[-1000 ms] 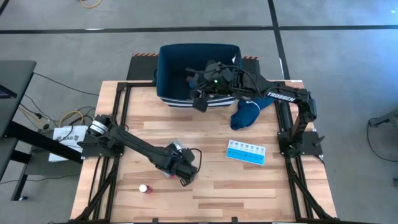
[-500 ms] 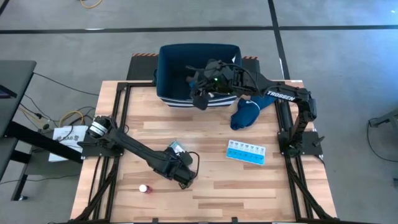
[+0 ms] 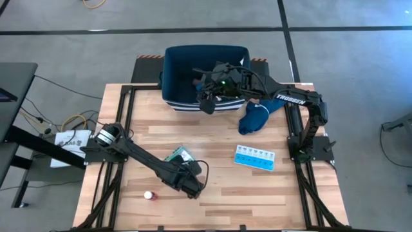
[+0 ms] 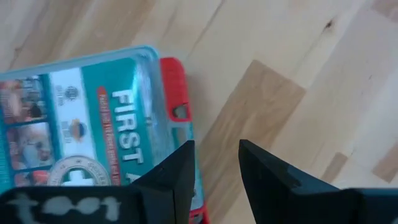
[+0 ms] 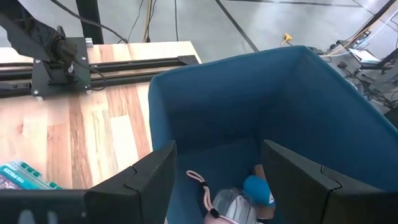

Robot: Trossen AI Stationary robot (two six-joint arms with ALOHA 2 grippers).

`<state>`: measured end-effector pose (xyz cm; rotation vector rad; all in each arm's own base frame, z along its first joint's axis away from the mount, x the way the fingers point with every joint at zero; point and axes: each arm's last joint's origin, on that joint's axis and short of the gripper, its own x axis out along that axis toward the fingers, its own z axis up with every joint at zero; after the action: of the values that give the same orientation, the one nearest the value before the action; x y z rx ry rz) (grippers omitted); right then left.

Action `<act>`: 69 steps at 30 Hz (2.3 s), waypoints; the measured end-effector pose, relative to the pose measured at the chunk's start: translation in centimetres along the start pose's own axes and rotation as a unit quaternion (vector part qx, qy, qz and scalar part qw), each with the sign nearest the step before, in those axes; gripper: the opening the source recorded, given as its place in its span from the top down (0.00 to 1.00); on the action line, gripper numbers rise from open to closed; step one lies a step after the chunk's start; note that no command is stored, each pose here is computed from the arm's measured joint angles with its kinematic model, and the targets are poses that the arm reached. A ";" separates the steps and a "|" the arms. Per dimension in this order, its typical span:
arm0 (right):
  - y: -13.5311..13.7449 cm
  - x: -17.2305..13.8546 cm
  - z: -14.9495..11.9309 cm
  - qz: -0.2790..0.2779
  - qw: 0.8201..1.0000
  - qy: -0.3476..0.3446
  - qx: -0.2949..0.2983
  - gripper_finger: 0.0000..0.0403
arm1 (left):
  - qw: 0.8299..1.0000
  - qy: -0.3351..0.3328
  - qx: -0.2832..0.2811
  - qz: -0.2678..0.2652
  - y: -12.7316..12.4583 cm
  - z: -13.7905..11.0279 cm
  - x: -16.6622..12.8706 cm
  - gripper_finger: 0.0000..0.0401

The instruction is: Pick & place medical supplies in basket/bin

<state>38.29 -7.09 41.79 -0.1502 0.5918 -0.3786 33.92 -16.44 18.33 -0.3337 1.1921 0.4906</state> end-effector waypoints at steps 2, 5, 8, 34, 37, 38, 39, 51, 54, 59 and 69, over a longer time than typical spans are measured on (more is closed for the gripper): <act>0.0 0.0 0.0 0.000 1.000 0.001 0.002 0.44 | 1.000 -0.002 -0.002 0.000 0.0 0.0 0.0 0.72; 0.0 0.0 -0.1 0.001 1.000 0.003 0.004 0.44 | 1.000 0.007 -0.005 0.013 0.3 -0.3 0.1 0.72; 0.0 0.0 -0.1 0.001 1.000 0.004 0.011 0.44 | 1.000 0.008 -0.009 0.016 0.3 -0.5 0.0 0.72; 2.6 -0.7 0.2 0.031 0.998 -0.001 0.054 0.44 | 0.988 0.043 0.063 0.133 1.0 -3.1 1.9 0.79; 3.3 -0.9 0.2 0.038 0.998 0.000 0.048 0.44 | 0.985 0.048 0.101 0.133 1.0 -3.1 1.8 0.92; 3.5 -1.0 0.2 0.040 0.998 0.002 0.045 0.44 | 0.984 0.049 0.113 0.131 0.9 -3.0 1.7 0.96; 3.7 -1.1 0.1 0.042 0.998 0.007 0.042 0.44 | 0.983 0.049 0.123 0.127 0.8 -2.9 1.6 0.97; 7.1 -4.4 -4.4 0.047 0.969 0.242 0.027 0.44 | 0.980 -0.029 0.153 0.122 1.4 0.6 -9.0 0.99; 8.7 -5.8 -5.0 0.024 0.965 0.262 0.010 0.44 | 0.978 -0.074 0.136 0.141 3.2 1.5 -13.4 1.00; 11.2 -7.6 -5.4 -0.002 0.968 0.250 -0.004 0.44 | 0.972 -0.164 0.095 0.137 7.2 4.3 -18.9 1.00; 14.5 -9.1 -6.0 -0.014 0.976 0.216 0.005 0.44 | 0.974 -0.196 0.076 0.088 17.8 13.8 -20.5 1.00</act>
<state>32.33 9.68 38.03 -0.0651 1.0179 -0.4458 29.67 1.66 42.39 0.0061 0.8690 0.5842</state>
